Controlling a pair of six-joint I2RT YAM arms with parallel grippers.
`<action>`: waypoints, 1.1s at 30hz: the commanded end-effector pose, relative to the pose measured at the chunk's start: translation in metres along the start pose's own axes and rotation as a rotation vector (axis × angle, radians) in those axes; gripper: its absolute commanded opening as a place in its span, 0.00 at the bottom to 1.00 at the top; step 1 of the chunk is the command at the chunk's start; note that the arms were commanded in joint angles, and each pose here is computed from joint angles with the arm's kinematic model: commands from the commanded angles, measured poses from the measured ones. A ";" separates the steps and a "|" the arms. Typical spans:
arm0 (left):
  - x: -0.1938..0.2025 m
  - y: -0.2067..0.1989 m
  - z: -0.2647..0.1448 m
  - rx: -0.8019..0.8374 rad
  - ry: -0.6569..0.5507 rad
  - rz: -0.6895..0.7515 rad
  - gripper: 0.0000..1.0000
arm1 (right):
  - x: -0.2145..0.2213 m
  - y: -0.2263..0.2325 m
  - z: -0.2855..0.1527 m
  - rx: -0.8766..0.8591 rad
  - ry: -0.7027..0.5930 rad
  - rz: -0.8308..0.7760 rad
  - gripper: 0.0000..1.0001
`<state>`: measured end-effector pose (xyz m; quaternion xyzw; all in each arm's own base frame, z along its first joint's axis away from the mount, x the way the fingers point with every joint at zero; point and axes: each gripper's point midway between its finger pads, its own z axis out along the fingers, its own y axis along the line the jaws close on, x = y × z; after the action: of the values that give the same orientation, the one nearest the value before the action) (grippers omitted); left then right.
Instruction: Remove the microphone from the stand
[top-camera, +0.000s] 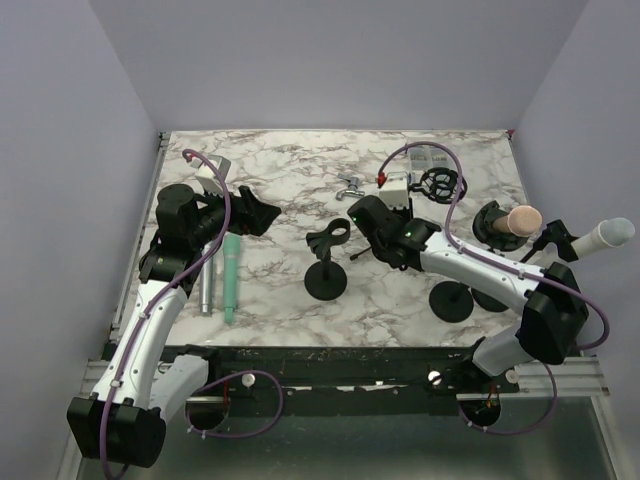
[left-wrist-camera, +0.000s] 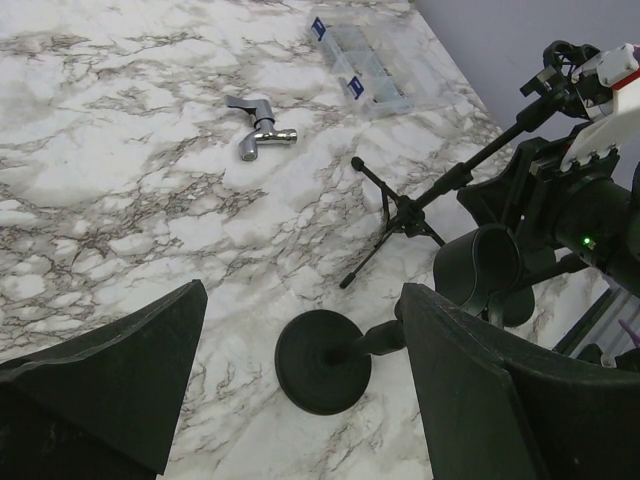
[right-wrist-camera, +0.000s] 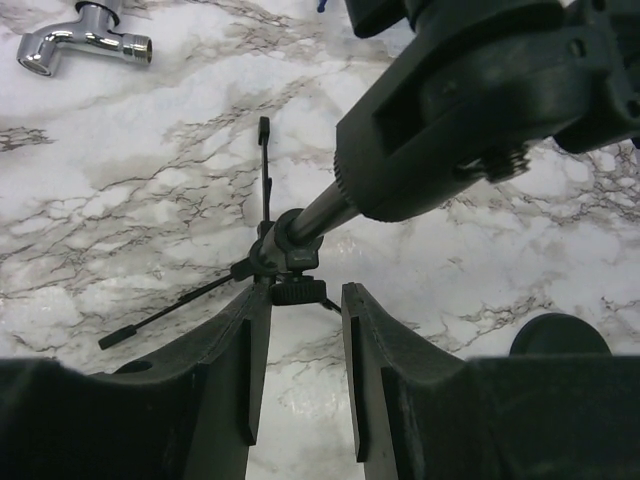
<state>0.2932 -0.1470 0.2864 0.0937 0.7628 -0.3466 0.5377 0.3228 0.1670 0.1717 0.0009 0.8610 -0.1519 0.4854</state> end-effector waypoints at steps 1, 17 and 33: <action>0.002 0.002 0.001 0.001 -0.003 0.017 0.81 | 0.001 -0.006 0.010 0.070 -0.036 -0.030 0.40; 0.004 0.001 0.001 0.006 0.005 0.020 0.81 | 0.012 -0.021 0.020 0.205 0.013 -0.319 0.01; 0.007 0.001 0.003 0.010 0.013 0.019 0.81 | 0.018 -0.020 0.016 0.282 0.034 -0.480 0.15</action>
<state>0.2924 -0.1489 0.2839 0.0971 0.7641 -0.3475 0.5348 0.3341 0.1467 0.1634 -0.1000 0.8085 -0.3671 0.4489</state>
